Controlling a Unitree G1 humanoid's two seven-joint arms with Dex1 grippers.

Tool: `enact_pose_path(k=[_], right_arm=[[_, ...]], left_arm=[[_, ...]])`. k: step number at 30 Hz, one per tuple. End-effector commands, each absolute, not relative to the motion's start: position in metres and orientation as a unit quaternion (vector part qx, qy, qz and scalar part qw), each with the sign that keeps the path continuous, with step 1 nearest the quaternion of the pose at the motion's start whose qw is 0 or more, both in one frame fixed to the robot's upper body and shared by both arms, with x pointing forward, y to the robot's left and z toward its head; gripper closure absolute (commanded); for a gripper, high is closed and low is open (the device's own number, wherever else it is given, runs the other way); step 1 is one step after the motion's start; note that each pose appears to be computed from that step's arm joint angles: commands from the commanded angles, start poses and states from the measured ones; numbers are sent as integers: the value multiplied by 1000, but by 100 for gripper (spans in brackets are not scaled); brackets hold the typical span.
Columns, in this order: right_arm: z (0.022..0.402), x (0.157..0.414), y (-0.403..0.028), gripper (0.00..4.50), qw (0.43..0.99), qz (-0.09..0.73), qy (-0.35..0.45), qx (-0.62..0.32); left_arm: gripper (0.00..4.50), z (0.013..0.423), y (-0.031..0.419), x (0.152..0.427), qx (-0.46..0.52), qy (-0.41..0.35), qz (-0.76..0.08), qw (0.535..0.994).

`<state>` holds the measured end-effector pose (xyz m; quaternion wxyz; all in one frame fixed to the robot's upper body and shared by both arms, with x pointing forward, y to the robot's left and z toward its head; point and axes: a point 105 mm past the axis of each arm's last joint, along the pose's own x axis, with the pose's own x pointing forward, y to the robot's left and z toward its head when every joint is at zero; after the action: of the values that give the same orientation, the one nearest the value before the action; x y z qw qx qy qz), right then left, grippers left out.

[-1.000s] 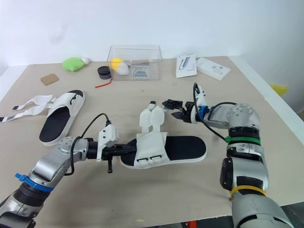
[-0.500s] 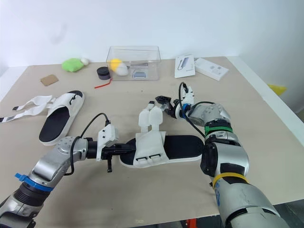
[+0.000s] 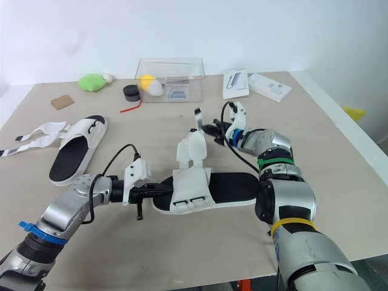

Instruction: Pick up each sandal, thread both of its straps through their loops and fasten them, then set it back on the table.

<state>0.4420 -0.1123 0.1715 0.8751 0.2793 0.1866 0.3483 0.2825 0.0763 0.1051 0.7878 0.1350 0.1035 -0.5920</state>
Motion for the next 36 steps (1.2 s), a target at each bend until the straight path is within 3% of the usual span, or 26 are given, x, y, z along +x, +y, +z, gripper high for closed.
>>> enact_pose_path(k=[1,5,8,12,15,19,25,26,28,31,34,36], right_arm=[[226,424,-98,443,863,469,54,180],[254,385,-87,443,828,551,-77,77],[247,356,-74,443,793,595,-122,-43],[211,297,-61,443,652,654,-248,-292],[198,281,-64,443,585,665,-299,-354],[181,252,-69,443,427,652,-414,-471],[177,236,-70,443,353,641,-466,-497],[176,235,-70,384,353,643,-464,-496],[176,234,-74,319,372,656,-443,-485],[186,233,-79,171,443,668,-413,-433],[191,231,-91,27,537,682,-326,-374],[190,230,-97,5,597,698,-238,-316]], left_arm=[[450,97,86,287,142,124,-576,795],[450,97,88,287,142,126,-575,796],[450,96,90,287,142,128,-575,796],[450,96,90,286,142,132,-578,793],[450,96,91,286,142,132,-578,793],[450,94,90,284,140,134,-580,791],[450,93,91,281,141,137,-583,789],[450,93,91,281,141,137,-583,788],[450,94,91,281,141,137,-583,788],[450,93,91,280,142,138,-583,788],[450,92,92,276,137,143,-583,788],[450,91,93,274,135,145,-583,788]])
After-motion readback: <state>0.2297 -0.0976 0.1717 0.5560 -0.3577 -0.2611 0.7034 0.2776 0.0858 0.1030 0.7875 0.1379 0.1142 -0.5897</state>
